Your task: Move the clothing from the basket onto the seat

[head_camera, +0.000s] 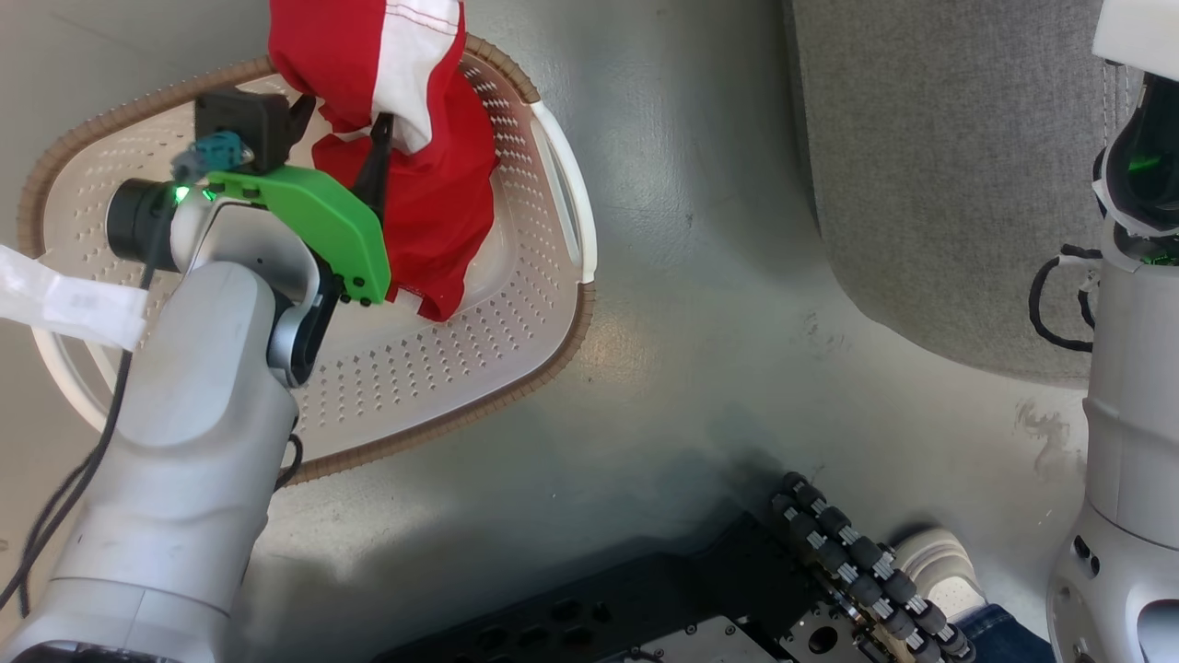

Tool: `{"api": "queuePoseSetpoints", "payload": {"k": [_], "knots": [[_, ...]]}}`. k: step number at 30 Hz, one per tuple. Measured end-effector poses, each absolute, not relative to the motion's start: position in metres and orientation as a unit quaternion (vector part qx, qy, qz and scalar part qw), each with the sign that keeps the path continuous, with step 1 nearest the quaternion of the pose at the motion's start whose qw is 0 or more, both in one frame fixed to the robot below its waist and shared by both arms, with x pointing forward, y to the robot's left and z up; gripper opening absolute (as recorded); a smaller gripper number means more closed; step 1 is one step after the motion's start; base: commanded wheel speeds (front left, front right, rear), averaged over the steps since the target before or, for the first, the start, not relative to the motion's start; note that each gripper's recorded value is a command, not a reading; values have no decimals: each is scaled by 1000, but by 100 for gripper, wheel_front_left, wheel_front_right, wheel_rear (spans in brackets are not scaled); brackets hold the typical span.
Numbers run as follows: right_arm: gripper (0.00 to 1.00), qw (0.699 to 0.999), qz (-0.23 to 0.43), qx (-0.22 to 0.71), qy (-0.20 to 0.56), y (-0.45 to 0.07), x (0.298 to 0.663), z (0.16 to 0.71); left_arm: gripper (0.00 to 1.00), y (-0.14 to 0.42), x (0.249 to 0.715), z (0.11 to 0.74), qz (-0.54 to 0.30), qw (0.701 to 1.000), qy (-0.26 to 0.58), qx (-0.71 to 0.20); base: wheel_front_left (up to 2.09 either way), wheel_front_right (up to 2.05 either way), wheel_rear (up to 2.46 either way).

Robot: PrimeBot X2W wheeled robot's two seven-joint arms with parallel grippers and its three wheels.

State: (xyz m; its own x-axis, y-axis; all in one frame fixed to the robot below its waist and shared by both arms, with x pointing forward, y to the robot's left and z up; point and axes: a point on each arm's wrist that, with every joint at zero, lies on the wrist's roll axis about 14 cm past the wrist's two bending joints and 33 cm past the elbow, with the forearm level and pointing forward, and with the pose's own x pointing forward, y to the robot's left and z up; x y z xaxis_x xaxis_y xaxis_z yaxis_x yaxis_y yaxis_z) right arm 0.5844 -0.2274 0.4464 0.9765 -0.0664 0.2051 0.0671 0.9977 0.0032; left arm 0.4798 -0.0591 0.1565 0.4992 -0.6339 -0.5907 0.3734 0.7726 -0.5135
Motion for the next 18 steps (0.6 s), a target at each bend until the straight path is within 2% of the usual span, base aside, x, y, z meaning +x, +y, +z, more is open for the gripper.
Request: {"api": "queuePoseSetpoints", "payload": {"k": [5,12,13,14,17,18], "knots": [[100,994,-39,-4,-101,-231,584,444,100,-65,484,157,-274,844,411,-211,0,0,0],[100,994,-41,-4,-98,-232,584,441,100,-65,491,159,-273,848,399,-217,0,0,0],[100,994,-41,-4,-97,-233,584,441,91,-65,493,159,-272,850,395,-217,0,0,0],[100,994,-41,-4,-97,-233,584,440,62,-65,494,159,-272,851,393,-217,0,0,0],[100,995,-42,-4,-94,-233,584,438,2,-69,493,160,-280,851,390,-214,0,0,0],[100,995,-43,-4,-93,-233,584,438,0,-70,492,160,-282,850,389,-213,0,0,0]]}}
